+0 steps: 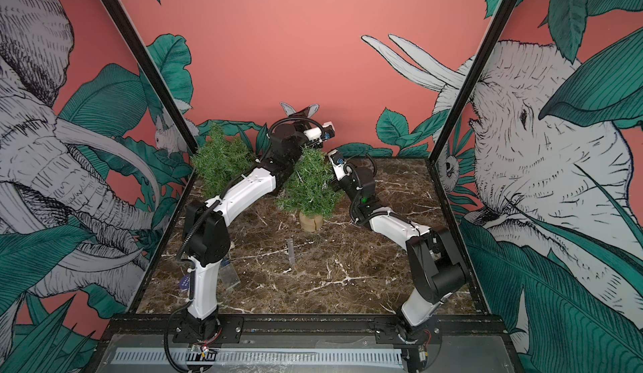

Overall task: Wrap string light around the christmas tree
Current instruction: Wrap the light string around the Christmas tree.

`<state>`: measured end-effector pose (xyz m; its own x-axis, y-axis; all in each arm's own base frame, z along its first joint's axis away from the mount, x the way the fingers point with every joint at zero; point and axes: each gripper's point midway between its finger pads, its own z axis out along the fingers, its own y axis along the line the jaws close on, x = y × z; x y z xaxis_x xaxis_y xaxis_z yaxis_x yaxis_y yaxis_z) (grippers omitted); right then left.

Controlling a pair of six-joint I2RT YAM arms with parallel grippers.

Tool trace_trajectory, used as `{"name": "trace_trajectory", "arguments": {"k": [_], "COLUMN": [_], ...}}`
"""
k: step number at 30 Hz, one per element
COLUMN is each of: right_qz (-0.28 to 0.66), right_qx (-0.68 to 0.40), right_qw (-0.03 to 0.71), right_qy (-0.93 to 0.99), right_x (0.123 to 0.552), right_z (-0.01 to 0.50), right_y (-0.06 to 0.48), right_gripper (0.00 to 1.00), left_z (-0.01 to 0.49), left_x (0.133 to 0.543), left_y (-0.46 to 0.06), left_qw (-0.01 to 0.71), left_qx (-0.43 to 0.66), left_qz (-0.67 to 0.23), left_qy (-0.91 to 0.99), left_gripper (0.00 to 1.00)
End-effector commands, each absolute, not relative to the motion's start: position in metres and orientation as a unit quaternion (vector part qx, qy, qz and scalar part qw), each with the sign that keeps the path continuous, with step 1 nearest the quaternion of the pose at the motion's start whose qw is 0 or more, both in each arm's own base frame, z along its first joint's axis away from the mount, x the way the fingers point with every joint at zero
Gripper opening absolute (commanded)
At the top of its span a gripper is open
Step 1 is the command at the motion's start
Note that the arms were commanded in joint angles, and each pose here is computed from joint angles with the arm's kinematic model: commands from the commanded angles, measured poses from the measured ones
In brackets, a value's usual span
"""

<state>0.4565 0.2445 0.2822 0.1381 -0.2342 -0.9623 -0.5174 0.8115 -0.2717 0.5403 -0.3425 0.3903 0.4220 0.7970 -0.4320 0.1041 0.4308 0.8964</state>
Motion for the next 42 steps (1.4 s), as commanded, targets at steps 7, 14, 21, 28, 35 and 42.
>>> {"name": "trace_trajectory", "arguments": {"k": [7,14,21,28,35,42], "right_qz": [0.110,0.117,0.117,0.117,0.121,0.164], "right_qx": [-0.280,-0.282,-0.284,-0.288,-0.298,-0.277], "right_qw": [0.706,0.701,0.693,0.695,0.674,0.631], "right_qy": [0.641,0.645,0.652,0.648,0.665,0.705], "right_x": [0.455,0.452,0.452,0.443,0.432,0.409], "right_z": [0.297,0.297,0.293,0.310,0.314,0.333], "right_y": [0.242,0.244,0.246,0.243,0.240,0.234], "right_gripper": [0.00,0.00,0.10,0.22,0.39,0.47], "left_z": [0.437,0.443,0.441,0.412,0.389,0.352], "left_x": [0.537,0.524,0.500,0.479,0.450,0.410], "left_y": [-0.282,-0.252,-0.240,-0.234,-0.238,-0.229], "left_qw": [0.688,0.676,0.659,0.604,0.545,0.416], "left_qx": [0.372,0.319,0.315,0.328,0.383,0.473], "left_qz": [0.309,0.289,0.230,0.178,0.116,0.094], "left_qy": [0.542,0.597,0.643,0.704,0.737,0.771], "left_gripper": [1.00,1.00,0.99,0.97,0.94,0.99]}}
